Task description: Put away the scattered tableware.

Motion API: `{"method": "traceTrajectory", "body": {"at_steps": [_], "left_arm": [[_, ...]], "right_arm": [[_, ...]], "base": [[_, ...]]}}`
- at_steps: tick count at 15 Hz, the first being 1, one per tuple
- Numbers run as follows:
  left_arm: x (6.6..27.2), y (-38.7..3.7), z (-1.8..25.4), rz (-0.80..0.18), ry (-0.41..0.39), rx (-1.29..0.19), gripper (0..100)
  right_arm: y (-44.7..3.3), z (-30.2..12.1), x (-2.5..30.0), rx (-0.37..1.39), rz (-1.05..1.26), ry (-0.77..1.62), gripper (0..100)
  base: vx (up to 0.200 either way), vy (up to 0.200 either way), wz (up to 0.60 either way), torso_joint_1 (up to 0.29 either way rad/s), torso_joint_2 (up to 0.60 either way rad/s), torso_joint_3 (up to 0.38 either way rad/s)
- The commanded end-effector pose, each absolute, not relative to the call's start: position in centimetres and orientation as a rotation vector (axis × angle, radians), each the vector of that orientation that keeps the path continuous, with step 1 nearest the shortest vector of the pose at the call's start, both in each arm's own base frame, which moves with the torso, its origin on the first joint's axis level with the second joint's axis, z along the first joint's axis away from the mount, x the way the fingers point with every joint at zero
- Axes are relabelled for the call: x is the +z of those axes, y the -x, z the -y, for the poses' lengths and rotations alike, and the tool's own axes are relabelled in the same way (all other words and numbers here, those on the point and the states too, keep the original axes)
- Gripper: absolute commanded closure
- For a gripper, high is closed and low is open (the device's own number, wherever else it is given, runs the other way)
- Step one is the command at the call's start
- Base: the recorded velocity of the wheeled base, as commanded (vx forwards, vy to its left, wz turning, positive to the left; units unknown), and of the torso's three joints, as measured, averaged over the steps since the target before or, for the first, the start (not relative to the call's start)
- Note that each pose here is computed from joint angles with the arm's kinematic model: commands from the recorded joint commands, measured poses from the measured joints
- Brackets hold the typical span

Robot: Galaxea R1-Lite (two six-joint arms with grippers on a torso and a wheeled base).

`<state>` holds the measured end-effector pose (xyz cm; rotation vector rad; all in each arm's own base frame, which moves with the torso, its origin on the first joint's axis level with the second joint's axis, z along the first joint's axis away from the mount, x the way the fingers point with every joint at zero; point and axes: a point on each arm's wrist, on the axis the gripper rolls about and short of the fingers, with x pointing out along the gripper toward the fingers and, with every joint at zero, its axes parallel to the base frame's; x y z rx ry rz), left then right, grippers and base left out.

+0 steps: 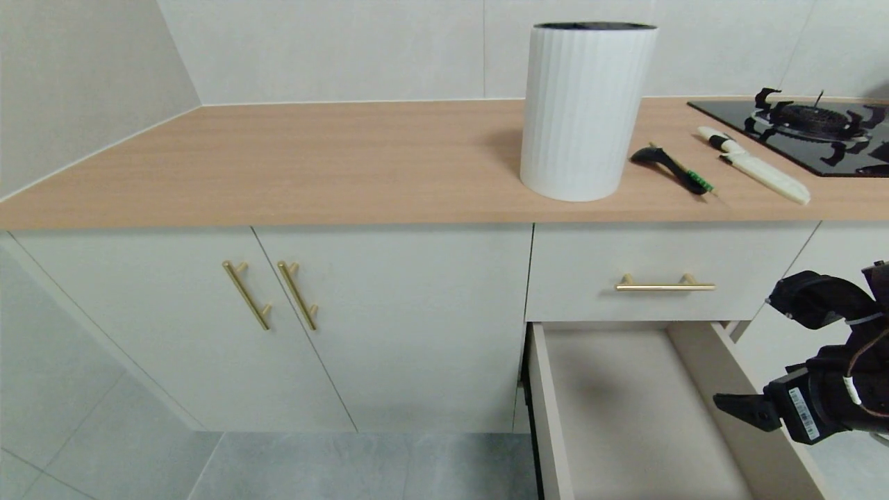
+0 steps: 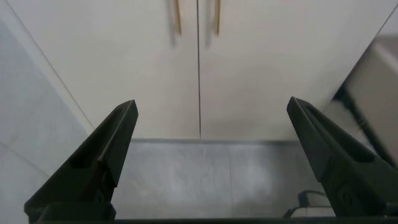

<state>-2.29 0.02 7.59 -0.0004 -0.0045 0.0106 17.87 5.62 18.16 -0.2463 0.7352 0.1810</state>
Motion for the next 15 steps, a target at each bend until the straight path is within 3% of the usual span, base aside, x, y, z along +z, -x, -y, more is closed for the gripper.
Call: {"method": "traceTrajectory", "body": {"at_steps": [1,8,15], "left_arm": [[7.6,2.3,0.0,0.003,0.000,0.011,0],[7.6,2.3,0.0,0.003,0.000,0.011,0],[7.6,2.3,0.0,0.005,0.000,0.011,0]], "right_arm": [[-17.9,-5.6,18.2,0.181,-0.733,0.246,0],[-18.1,-5.7,18.5,0.181,-0.688,0.237,0],[-23.6,-5.4,26.2,0.097,-0.372,0.138,0]], "base": [[0.000,0.000,0.00,0.036,-0.52,-0.256],[0.000,0.000,0.00,0.254,-0.42,-0.225],[0.000,0.000,0.00,0.015,-0.02,-0.015]]}}
